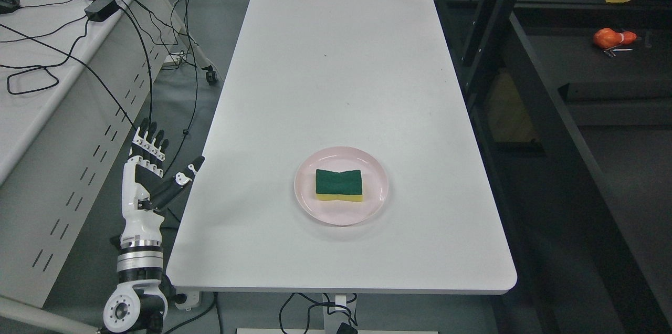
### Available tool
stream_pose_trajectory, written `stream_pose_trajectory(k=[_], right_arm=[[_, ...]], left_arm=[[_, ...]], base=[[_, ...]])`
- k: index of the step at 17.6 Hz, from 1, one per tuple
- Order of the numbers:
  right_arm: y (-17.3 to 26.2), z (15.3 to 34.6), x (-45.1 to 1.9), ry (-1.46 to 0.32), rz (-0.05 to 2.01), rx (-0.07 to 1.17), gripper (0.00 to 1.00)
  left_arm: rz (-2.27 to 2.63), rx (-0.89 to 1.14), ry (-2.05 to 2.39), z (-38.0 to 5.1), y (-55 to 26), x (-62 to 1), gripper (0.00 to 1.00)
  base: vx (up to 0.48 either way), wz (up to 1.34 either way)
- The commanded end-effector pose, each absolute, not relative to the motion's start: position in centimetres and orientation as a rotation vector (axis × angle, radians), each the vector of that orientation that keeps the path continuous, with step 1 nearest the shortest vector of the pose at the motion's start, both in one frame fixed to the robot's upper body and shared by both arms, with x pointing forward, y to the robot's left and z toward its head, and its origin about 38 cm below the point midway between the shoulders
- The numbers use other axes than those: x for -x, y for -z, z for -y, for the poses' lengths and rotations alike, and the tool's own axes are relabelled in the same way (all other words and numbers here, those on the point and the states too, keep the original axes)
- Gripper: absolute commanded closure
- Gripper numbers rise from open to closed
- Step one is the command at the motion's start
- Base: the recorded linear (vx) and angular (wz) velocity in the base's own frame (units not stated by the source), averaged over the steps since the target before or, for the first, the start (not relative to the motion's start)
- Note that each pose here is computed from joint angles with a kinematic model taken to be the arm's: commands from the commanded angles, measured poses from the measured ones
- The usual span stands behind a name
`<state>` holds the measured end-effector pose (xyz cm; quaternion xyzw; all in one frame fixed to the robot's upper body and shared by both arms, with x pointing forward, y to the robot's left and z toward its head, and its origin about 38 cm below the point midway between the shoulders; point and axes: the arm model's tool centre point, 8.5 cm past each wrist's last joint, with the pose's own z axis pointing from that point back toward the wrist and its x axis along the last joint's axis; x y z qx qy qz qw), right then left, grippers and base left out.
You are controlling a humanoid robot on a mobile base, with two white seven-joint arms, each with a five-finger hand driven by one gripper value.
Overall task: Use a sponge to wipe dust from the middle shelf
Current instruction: 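Raise the left hand and reach toward the sponge on the pink plate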
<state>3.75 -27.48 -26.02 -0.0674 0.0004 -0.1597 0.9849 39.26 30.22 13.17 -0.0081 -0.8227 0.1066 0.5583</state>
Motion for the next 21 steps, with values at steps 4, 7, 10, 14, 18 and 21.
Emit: stream_pose_trajectory(k=[4, 7, 10, 14, 18, 21], right_arm=[[25.9, 28.7, -4.3, 0.323, 0.019, 0.153, 0.00], [25.9, 28.7, -4.3, 0.323, 0.019, 0.153, 0.00], [25.9, 28.7, -4.3, 0.323, 0.019, 0.153, 0.00], [25.9, 28.7, -4.3, 0.323, 0.019, 0.153, 0.00], [25.9, 28.7, -4.3, 0.323, 0.019, 0.153, 0.00], [25.9, 28.7, -4.3, 0.323, 0.019, 0.153, 0.00]], left_arm=[[1.944, 0.001, -0.224, -31.0, -13.6, -39.2, 0.01], [1.954, -0.014, -0.201, -31.5, -14.1, -39.4, 0.01], [1.967, -0.084, 0.028, -33.0, -15.7, -39.9, 0.01], [1.974, -0.427, 0.541, -35.4, -22.9, -44.3, 0.01], [1.826, -0.550, 1.156, -28.5, -23.7, -48.7, 0.03], [1.762, -0.577, 1.519, -22.0, -22.7, -50.6, 0.03]], base=[[0.000, 0.00], [0.000, 0.00], [0.000, 0.00], [0.000, 0.00], [0.000, 0.00], [0.000, 0.00]])
